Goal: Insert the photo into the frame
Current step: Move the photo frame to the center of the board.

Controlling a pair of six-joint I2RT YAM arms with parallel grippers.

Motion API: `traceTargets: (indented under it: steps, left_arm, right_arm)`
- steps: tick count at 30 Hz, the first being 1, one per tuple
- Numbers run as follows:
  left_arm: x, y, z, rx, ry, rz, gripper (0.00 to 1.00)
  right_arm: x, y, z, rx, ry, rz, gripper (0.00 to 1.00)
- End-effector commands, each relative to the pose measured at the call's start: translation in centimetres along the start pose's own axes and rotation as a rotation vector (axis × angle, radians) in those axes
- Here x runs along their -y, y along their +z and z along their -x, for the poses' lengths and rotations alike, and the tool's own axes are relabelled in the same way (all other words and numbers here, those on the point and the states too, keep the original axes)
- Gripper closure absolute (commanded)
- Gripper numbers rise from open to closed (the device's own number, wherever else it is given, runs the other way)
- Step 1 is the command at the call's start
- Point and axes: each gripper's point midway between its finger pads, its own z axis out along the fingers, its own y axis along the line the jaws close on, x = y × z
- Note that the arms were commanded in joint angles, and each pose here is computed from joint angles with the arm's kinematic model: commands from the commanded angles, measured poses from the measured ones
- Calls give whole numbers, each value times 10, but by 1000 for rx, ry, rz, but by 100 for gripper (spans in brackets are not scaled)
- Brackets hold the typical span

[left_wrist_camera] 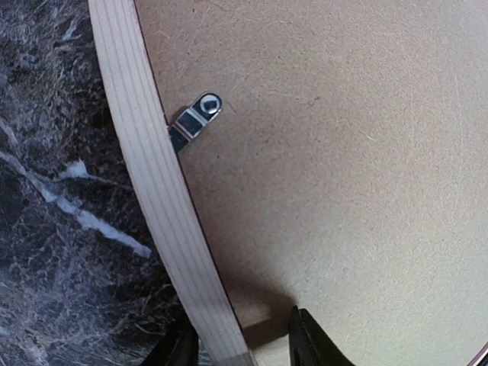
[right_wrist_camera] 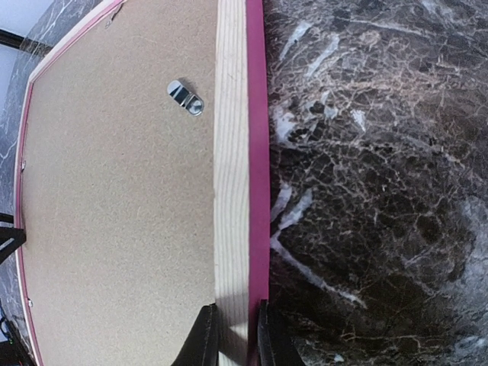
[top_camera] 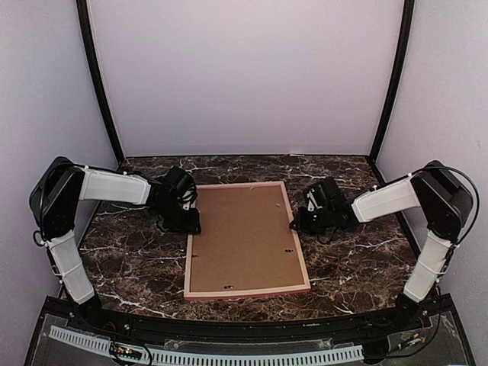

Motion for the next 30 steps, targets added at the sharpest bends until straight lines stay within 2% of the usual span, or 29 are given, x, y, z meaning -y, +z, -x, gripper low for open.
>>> traceTargets:
  steps: [1,5,9,12,14,17,22,30]
  left_arm:
    - [-6,1,2,-7,12,38,63]
    - [-8,2,0,-12,10,48,71]
    - [-12,1,-7,-23,6,59,78]
    - [-15,-2,-10,-18,4,66,81]
    - [-17,-4,-12,-16,3,72,84]
    - [-20,-6,-19,-22,5,75,87]
    - [-20,-10,-28,-30,3,60,92]
    - [-20,-20,-42,-28,-29,47,93]
  right_arm:
    - [-5,-2,-33,-83,45,25,98]
    - [-6,-7,-34,-71,45,26,86]
    - [-7,-11,-28,-55,16,12,69]
    - [-8,-14,-21,-39,-12,0,61]
    - [-12,-17,-12,-15,-33,-2,50]
    - [-10,-20,-5,-10,-67,-41,39]
    - [-8,-17,12,1,-92,-61,32]
    - [-15,2,27,-29,-142,-55,30]
